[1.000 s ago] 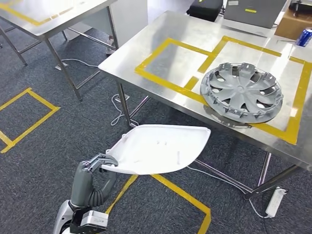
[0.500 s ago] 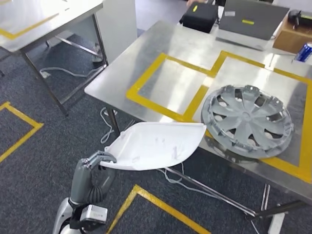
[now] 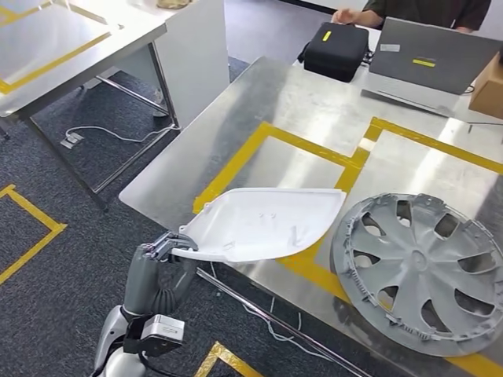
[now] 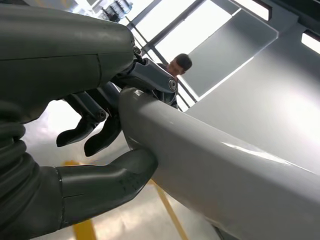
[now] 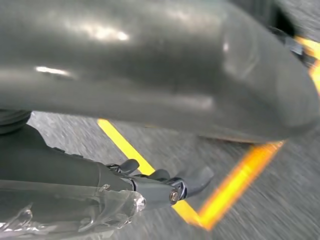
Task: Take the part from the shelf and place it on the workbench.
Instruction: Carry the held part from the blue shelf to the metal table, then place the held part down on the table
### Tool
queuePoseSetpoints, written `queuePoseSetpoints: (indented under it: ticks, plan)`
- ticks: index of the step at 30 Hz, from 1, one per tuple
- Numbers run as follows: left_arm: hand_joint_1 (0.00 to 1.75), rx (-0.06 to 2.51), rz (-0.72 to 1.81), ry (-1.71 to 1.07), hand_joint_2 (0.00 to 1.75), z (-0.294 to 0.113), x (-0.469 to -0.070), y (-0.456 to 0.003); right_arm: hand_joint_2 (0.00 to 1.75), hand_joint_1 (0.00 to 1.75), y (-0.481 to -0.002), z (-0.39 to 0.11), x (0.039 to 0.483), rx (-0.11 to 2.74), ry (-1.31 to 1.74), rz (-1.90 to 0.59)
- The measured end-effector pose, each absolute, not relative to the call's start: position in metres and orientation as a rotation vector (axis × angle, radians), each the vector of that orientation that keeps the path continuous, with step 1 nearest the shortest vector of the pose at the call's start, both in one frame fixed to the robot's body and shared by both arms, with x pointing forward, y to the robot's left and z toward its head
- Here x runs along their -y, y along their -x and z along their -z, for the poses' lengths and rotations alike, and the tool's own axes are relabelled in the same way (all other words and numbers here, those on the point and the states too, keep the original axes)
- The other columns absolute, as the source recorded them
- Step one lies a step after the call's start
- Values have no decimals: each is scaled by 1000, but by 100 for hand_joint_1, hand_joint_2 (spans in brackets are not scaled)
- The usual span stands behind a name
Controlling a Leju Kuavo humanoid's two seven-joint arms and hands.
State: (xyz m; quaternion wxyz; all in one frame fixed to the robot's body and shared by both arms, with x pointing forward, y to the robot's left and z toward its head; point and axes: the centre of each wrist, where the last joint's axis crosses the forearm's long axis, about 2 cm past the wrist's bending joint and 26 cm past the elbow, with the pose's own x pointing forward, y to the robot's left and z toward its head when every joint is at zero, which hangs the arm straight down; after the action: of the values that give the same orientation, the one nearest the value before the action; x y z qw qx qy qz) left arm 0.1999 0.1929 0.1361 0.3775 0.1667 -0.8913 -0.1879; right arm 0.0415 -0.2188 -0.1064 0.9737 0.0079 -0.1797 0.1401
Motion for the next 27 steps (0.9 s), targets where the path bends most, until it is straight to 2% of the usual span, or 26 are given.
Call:
queuePoseSetpoints:
  ticks: [14,18,19,23,27]
  plan:
    - [175,2130,555,-493,175,-120,-197,-227,0,0,-44,106,220,354,-18,-313]
    - [0,2104,614,-518,175,-116,-194,-231,0,0,-45,106,220,352,-23,-323]
    - [0,2097,624,-520,175,-115,-194,-231,0,0,-44,106,220,349,-24,-325]
    - [0,2084,627,-527,0,-111,-193,-231,0,0,-37,107,220,333,-25,-330]
    - [0,2085,596,-534,0,-111,-192,-231,0,0,-34,107,219,326,-24,-332]
